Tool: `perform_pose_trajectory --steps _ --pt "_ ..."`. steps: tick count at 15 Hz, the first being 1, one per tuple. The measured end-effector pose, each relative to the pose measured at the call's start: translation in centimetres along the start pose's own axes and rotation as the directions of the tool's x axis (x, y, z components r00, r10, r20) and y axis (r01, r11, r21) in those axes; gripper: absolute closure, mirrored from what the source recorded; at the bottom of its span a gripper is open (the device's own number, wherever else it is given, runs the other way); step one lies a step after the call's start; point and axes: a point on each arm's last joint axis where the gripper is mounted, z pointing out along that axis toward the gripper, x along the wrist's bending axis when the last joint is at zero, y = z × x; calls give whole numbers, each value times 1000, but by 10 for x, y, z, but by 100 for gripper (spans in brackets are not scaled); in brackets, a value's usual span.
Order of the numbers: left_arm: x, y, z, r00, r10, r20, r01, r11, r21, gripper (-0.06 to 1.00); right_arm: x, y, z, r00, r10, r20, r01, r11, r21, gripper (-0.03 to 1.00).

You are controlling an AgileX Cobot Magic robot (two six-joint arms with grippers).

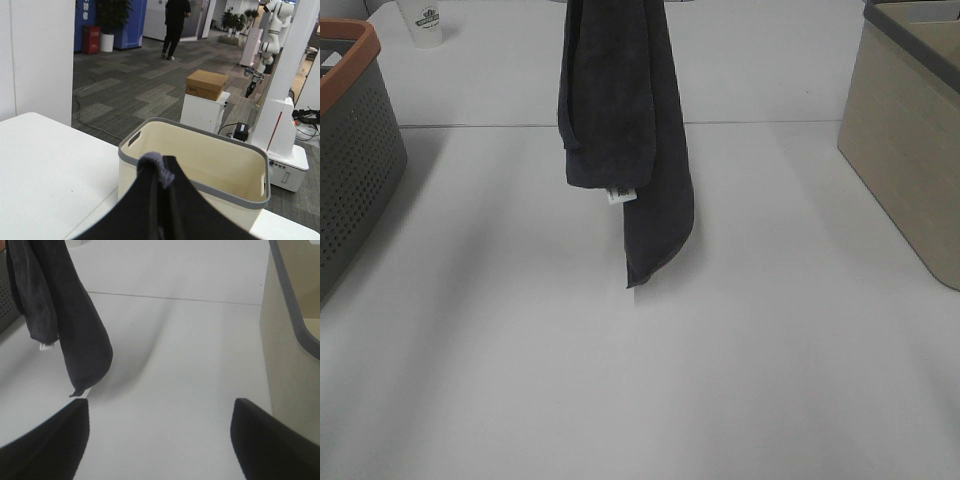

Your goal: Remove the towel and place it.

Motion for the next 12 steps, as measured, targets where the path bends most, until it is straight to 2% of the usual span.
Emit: perform_pose_trajectory --steps 2,3,6,8,10,12 --pt "4 -18 3 999 -38 9 38 998 46 94 -2 7 26 999 -24 -43 25 999 23 20" --pt "13 -43 8 997 -81 1 80 992 98 94 -1 8 48 994 -22 -107 29 998 59 20" --pt "19 -67 11 993 -115 -9 115 981 153 94 0 3 94 972 -33 -234 60 992 109 24" --pt "19 -71 11 992 -123 -1 121 979 163 94 1 -5 126 941 -71 -330 114 987 114 26" --pt "15 -71 11 991 -129 46 119 977 178 94 3 -15 155 903 -52 -426 102 990 95 27" --pt "12 -72 11 988 -133 72 118 975 186 94 4 -23 173 871 -77 -485 137 987 90 27"
